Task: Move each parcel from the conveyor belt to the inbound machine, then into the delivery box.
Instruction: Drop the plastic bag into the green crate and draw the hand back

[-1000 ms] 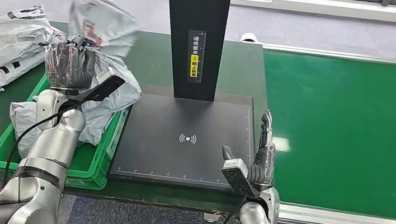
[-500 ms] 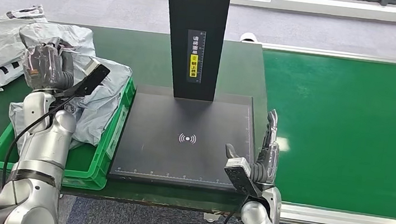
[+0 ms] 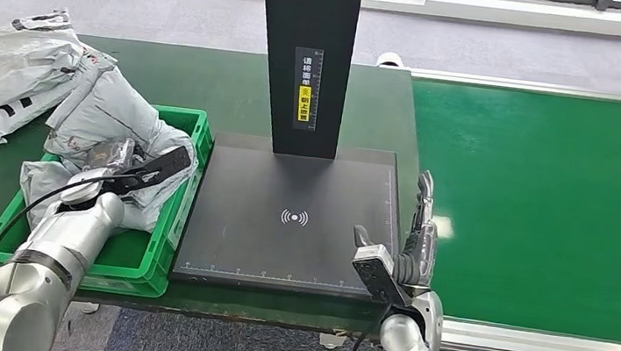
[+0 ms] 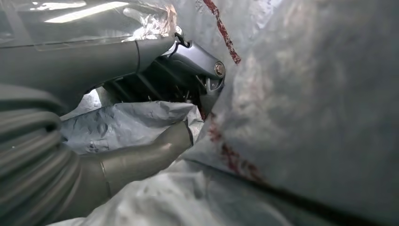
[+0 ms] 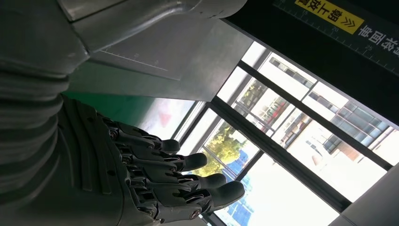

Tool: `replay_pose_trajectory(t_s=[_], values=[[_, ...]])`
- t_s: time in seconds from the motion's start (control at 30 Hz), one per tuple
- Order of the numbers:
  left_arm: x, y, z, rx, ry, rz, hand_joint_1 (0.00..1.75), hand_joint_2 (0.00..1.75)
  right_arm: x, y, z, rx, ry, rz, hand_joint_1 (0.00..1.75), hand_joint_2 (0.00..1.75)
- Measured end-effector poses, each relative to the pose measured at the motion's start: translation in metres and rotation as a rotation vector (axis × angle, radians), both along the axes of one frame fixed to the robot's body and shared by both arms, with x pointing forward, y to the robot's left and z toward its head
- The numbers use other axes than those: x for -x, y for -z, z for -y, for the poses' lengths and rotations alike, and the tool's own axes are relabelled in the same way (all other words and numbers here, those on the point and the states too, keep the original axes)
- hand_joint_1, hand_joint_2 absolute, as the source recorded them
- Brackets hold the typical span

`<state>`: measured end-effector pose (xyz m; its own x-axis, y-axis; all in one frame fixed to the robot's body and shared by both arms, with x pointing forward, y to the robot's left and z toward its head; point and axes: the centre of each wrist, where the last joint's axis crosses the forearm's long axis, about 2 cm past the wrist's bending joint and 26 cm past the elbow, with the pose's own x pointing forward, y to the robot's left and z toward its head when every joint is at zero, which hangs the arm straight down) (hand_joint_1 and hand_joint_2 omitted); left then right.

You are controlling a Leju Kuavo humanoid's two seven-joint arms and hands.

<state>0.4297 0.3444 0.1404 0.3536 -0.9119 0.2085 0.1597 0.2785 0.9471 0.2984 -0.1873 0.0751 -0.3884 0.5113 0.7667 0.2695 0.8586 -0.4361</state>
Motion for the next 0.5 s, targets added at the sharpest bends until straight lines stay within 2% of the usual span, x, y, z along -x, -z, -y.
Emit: replay_pose_trajectory(t_s=[0.33, 0.37, 0.4, 0.47, 0.5], values=[[0.0008, 0.0035, -0.0037, -0.021, 0.01, -0.029, 1.75, 1.75, 0.0, 0.0, 0.0, 0.0, 0.0, 0.0, 0.0, 1.75], [0.0008, 0.0036, -0.0039, -0.021, 0.01, -0.031, 1.67, 1.75, 0.0, 0.0, 0.0, 0.0, 0.0, 0.0, 0.0, 1.75], [0.0009, 0.0037, -0.0041, -0.021, 0.009, -0.033, 1.34, 1.75, 0.0, 0.0, 0.0, 0.0, 0.0, 0.0, 0.0, 1.75], [0.0008, 0.0039, -0.0045, -0.021, 0.004, -0.043, 0.47, 1.75, 0.0, 0.0, 0.0, 0.001, 0.0, -0.001, 0.0, 1.75], [0.0008, 0.004, -0.0046, -0.022, 0.002, -0.047, 0.11, 1.75, 0.0, 0.0, 0.0, 0.001, 0.0, -0.001, 0.0, 1.75]])
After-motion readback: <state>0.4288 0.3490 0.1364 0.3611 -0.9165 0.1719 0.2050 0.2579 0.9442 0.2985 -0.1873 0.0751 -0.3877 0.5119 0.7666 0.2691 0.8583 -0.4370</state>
